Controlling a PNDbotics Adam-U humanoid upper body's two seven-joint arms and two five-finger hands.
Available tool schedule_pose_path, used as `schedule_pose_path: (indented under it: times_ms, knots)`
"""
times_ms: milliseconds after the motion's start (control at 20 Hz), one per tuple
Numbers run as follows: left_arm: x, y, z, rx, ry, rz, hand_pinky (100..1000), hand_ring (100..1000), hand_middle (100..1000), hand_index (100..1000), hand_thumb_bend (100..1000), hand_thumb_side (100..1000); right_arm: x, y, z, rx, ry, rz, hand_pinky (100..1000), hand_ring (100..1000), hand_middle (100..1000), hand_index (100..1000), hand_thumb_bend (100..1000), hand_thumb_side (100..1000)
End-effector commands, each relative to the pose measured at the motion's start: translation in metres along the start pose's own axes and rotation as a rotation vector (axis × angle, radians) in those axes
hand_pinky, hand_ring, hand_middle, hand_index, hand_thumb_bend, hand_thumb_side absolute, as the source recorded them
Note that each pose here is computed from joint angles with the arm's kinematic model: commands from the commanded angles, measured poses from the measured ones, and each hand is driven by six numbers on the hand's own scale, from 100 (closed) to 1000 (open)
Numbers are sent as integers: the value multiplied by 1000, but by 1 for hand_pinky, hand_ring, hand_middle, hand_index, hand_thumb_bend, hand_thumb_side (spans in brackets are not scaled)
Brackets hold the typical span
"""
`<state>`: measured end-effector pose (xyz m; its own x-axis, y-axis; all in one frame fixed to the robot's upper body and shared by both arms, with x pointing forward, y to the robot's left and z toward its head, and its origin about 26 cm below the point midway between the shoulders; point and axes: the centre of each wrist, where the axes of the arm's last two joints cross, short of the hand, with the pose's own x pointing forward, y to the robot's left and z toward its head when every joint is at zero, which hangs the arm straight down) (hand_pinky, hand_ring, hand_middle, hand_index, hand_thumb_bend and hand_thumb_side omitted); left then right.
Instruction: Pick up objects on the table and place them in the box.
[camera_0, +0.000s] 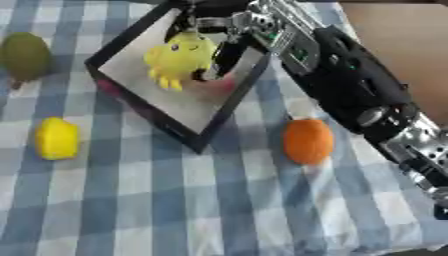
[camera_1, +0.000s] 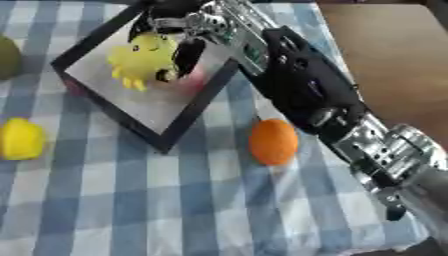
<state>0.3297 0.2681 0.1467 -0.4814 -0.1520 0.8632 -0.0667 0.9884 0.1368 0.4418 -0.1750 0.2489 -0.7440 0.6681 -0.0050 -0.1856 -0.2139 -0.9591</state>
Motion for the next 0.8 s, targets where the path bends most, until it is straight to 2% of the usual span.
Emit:
schedule_pose_path:
  times_ms: [50,200,550,650,800]
  knots:
    - [4,2,-2,-4,-18,-4,864,1000,998,883,123,879,-7,-6,6,-1,22,35,939,930,814,920,397,399]
    - [4,2,-1,-5,-14,-4,864,1000,998,883,123,880,-11,-3,8,-10,30,18,945,938,816,932,391,416]
    - [3,2,0,-5,-11,-5,864,1000,998,883,123,881,-12,-7,13,-68,27,-20,946,941,812,938,406,343]
    - [2,3,1,-5,-8,-8,864,1000,998,883,122,880,-10,-14,19,-104,22,-21,934,928,799,931,373,282]
    - [1,6,2,3,-1,-17,864,1000,998,883,121,879,-4,-33,40,-202,5,-24,919,918,789,925,319,225]
